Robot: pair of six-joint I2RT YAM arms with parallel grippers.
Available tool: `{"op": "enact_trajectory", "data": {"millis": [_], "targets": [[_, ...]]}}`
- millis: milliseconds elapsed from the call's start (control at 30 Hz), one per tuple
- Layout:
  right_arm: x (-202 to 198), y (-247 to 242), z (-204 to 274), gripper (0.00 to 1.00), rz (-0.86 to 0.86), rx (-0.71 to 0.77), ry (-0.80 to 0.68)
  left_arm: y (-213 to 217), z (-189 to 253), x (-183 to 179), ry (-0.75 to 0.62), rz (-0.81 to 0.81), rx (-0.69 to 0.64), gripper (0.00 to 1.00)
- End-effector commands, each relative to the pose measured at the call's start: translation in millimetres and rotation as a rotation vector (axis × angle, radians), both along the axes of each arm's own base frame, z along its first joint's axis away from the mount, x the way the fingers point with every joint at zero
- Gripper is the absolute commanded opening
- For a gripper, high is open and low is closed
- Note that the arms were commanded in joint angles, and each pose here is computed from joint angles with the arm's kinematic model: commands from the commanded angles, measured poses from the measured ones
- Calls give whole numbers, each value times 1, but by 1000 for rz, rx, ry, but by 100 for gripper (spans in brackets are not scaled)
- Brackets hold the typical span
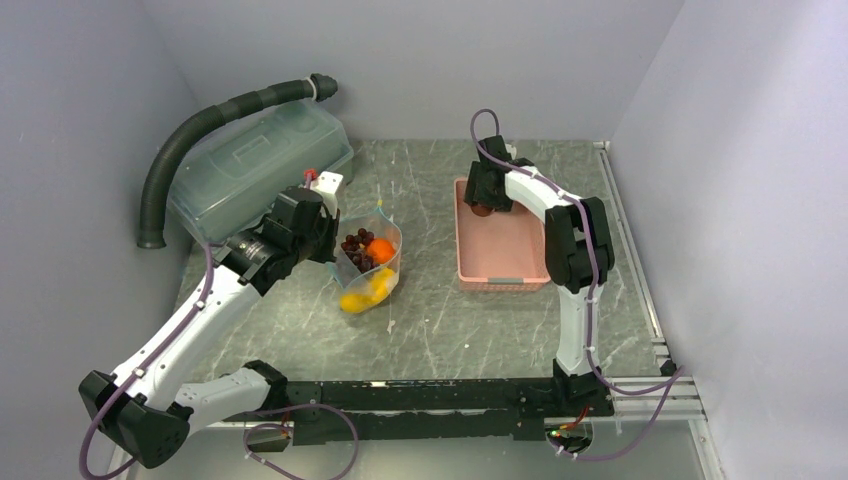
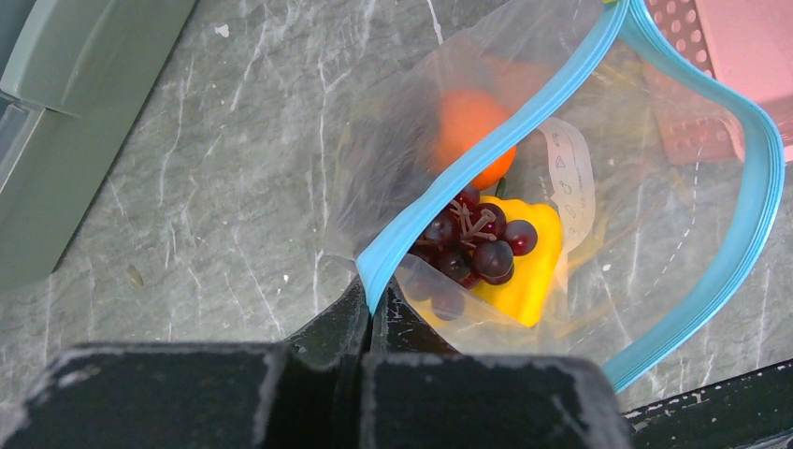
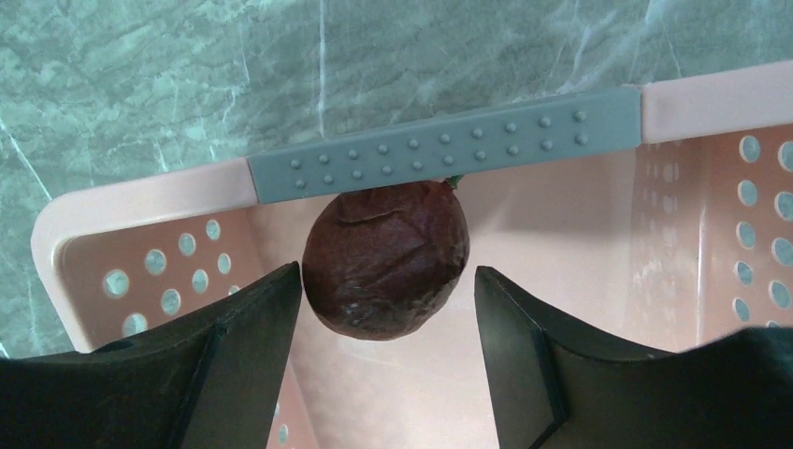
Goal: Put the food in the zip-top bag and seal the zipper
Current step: Pick up the fake fruit from the bin, then place the fake fruit in the zipper food storage bag.
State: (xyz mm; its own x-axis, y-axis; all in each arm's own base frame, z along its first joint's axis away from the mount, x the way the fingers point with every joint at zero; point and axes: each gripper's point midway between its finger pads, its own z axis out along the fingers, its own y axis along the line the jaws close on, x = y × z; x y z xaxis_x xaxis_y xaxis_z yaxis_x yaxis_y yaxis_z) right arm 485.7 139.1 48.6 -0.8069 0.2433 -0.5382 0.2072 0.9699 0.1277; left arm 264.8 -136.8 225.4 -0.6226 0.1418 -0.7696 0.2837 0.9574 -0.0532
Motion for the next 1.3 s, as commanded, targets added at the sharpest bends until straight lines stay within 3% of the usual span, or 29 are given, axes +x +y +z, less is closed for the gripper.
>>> {"op": "enact_trajectory", "data": {"millis": [0,533,1000,1267], "targets": [[12,3,11,69,5,12,-34,-1,11,8,-43,2,0,0],[-10,3,41,23,31,54,-81,-1,13,7,-50,-1,-5,0],[-78,26,132,19,136,148,-241,-2,16,6,-54,-8,-17,0],[-139,73,207,20,348,227,-402,-2,16,6,-51,-8,-19,0]]}}
